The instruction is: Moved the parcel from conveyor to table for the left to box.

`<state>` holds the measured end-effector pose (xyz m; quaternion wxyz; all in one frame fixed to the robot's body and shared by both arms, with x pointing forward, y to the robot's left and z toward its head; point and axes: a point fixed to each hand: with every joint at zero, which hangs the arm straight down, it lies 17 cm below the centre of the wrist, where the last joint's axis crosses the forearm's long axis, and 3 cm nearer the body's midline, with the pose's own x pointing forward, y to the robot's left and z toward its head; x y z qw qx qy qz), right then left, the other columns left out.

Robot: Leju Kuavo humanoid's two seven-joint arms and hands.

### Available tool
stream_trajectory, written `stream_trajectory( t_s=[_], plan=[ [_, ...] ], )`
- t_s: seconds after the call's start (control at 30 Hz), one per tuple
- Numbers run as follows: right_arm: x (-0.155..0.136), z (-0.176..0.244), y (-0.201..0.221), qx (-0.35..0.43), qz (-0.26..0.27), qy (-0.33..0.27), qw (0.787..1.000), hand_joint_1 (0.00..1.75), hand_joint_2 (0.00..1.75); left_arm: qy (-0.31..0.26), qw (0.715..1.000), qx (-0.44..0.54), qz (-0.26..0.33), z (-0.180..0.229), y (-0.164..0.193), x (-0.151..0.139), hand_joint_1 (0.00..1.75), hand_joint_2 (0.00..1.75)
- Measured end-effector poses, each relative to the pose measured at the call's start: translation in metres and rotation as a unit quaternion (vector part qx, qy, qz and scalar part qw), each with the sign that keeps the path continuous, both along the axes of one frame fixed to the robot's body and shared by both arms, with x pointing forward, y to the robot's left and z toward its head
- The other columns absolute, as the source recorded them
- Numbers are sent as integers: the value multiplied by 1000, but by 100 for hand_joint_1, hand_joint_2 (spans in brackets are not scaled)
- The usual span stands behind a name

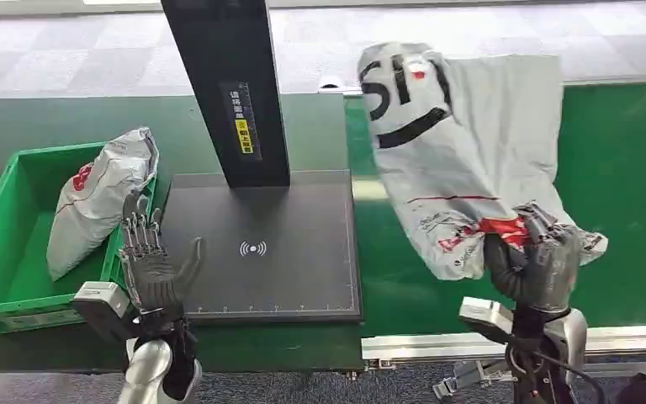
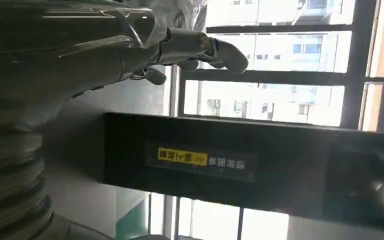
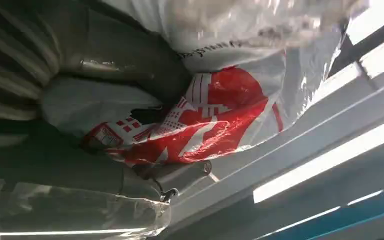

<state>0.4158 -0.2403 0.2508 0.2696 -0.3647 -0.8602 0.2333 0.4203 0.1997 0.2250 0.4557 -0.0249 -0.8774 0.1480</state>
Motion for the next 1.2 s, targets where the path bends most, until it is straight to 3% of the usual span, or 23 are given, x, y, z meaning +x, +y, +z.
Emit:
stream_trajectory(
  t_s=[0.23, 0.33, 0.4, 0.57, 0.67, 0.73, 0.9, 1.2],
  plan=[
    [15, -67, 88, -142, 77, 93, 982, 175, 175, -20, 999, -7, 46, 20, 21, -1, 0, 175],
    [28, -129, 122, -237, 117, 194, 945, 175, 175, -26, 997, -9, 67, 27, 31, -1, 0, 175],
    [26, -158, 130, -260, 138, 233, 927, 175, 175, -31, 997, -10, 73, 32, 35, -1, 0, 175],
    [29, -184, 138, -293, 155, 263, 906, 175, 175, -35, 996, -12, 84, 36, 42, -2, 0, 175],
    [28, -213, 146, -318, 179, 306, 879, 175, 175, -42, 995, -12, 92, 43, 46, -1, 0, 175],
    [26, -225, 156, -319, 203, 329, 865, 175, 175, -45, 995, -9, 93, 45, 46, 0, 0, 175],
    [3, -232, 195, -243, 320, 399, 824, 175, 175, -52, 994, -11, 99, 53, 44, 3, 0, 175],
    [0, -235, 211, -237, 336, 415, 812, 175, 175, -57, 994, -12, 96, 58, 40, 4, 0, 175]
  ],
)
